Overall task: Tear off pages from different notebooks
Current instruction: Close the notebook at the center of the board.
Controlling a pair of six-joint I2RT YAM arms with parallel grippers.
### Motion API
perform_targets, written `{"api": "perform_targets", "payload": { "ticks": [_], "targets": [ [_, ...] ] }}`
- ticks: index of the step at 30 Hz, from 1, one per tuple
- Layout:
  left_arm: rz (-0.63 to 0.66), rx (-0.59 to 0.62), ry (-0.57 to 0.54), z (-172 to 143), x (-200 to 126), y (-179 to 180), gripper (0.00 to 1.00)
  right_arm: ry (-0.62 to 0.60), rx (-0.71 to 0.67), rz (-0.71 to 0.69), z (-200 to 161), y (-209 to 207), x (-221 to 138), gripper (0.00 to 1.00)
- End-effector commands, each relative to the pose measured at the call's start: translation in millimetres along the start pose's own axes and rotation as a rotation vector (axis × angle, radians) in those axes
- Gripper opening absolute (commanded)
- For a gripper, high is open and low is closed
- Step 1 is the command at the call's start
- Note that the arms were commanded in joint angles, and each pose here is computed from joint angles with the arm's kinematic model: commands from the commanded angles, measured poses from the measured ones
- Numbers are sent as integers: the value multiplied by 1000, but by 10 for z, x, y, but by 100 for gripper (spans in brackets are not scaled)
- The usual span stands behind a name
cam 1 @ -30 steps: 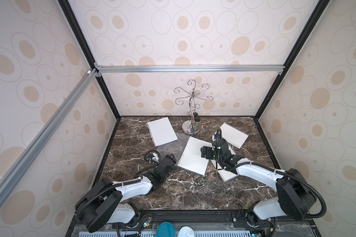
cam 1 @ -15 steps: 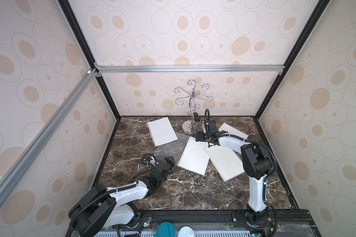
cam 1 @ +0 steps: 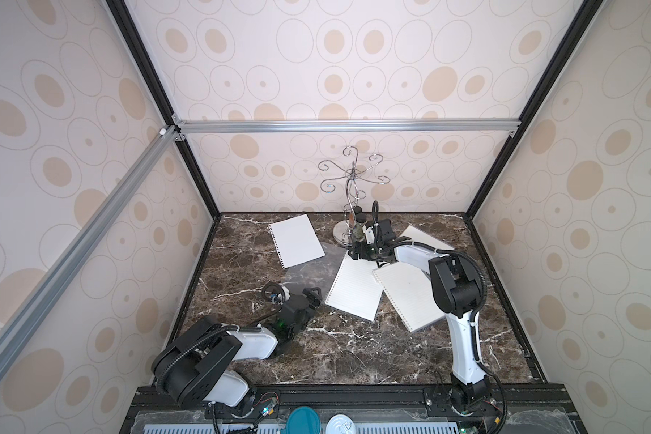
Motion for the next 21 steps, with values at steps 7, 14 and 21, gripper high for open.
{"api": "perform_targets", "payload": {
  "ticks": [7, 14, 21],
  "targets": [
    [115, -85, 96, -180, 120, 358, 92, 196, 51, 40, -793, -8, 192, 87],
    [131, -73, 60, -100, 125, 375, 92, 227, 30, 65, -986, 153, 224, 87],
    [176, 29, -100, 256, -52, 190, 78, 215, 27, 44, -1010, 115, 240, 86]
  ]
}}
Point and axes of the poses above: each gripper's point midway between its finger pads, its own x axis out along the fingers, its own y axis along the line the jaws close on, z = x × y, the point moved 5 cm from there along -x, back along the fingers, and after that the axes turned 12 degrees about x, right-handed, at the moved point
